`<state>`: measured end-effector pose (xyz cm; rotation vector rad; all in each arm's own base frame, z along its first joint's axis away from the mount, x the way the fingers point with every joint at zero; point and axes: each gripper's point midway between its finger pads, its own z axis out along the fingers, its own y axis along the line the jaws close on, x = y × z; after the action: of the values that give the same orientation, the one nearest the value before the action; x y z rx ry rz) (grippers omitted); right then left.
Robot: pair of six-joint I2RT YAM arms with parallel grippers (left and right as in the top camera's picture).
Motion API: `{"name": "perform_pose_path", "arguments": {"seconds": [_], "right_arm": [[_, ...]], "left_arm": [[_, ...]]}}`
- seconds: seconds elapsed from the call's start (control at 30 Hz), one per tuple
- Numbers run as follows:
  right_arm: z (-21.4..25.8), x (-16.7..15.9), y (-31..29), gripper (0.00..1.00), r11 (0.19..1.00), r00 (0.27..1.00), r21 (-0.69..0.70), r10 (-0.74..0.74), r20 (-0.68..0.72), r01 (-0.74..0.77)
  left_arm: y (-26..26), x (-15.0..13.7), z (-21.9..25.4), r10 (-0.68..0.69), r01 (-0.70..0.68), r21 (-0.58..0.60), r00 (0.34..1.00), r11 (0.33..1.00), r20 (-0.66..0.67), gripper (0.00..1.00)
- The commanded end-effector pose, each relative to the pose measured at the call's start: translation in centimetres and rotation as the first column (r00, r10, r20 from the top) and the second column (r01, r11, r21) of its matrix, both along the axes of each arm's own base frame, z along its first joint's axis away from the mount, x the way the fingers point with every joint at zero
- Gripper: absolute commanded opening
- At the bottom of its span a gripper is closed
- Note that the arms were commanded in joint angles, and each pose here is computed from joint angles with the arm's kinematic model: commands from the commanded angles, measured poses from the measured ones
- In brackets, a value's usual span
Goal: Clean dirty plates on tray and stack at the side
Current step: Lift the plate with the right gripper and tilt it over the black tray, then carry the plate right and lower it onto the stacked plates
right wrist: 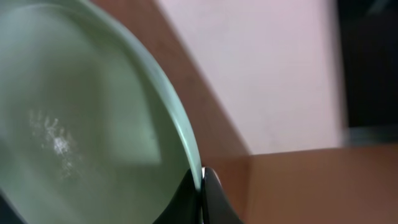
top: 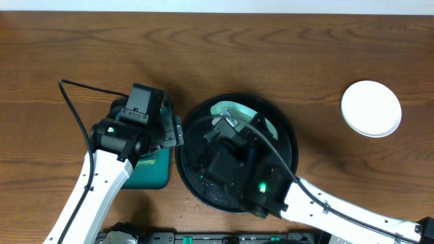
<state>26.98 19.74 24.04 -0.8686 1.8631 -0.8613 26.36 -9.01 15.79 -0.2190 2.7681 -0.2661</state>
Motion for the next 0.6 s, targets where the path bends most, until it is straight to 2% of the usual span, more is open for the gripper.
{"name": "perform_pose_path", "arguments": {"seconds": [0.0,0.07,0.13,0.2,0.27,0.33,0.47,0.57], "right_arm": [[-1.7,-0.2,-0.1,0.01,0.992,0.996,0.118,-0.025,-0.091,0.035],[-2.6,0.6,-1.7,0.01,0.947,0.982,0.271,-0.143,-0.12,0.171],[-5.4,0.5,-1.9,0.01,0.845,0.935,0.437,-0.182,-0.305,0.307],[-7.7,0.3,-2.0,0.01,0.714,0.866,0.539,-0.196,-0.46,0.448],[-8.6,0.9,-3.1,0.01,0.593,0.808,0.579,-0.234,-0.541,0.559],[-8.5,1.9,-4.7,0.01,0.498,0.779,0.608,-0.282,-0.56,0.618],[-7.5,4.1,-8.7,0.01,0.29,0.726,0.671,-0.378,-0.574,0.682],[-7.5,5.4,-12.3,0.01,0.163,0.673,0.681,-0.427,-0.604,0.714]], "left_arm": [[0.2,0.2,0.1,-0.004,0.004,0.022,1.0,1.0,0.007,0.82],[0.3,0.2,0.1,-0.003,0.003,0.025,1.0,1.0,0.008,0.82],[0.2,0.2,0.1,-0.003,0.003,0.024,1.0,1.0,0.007,0.82],[0.3,0.2,0.1,-0.003,0.003,0.024,1.0,1.0,0.008,0.82],[0.3,0.2,0.1,-0.003,0.003,0.025,1.0,1.0,0.007,0.82],[0.3,0.2,0.1,-0.003,0.003,0.025,1.0,1.0,0.007,0.82],[0.3,0.2,0.1,-0.003,0.003,0.025,1.0,1.0,0.007,0.82],[0.2,0.2,0.1,-0.004,0.003,0.024,1.0,1.0,0.007,0.82]]}}
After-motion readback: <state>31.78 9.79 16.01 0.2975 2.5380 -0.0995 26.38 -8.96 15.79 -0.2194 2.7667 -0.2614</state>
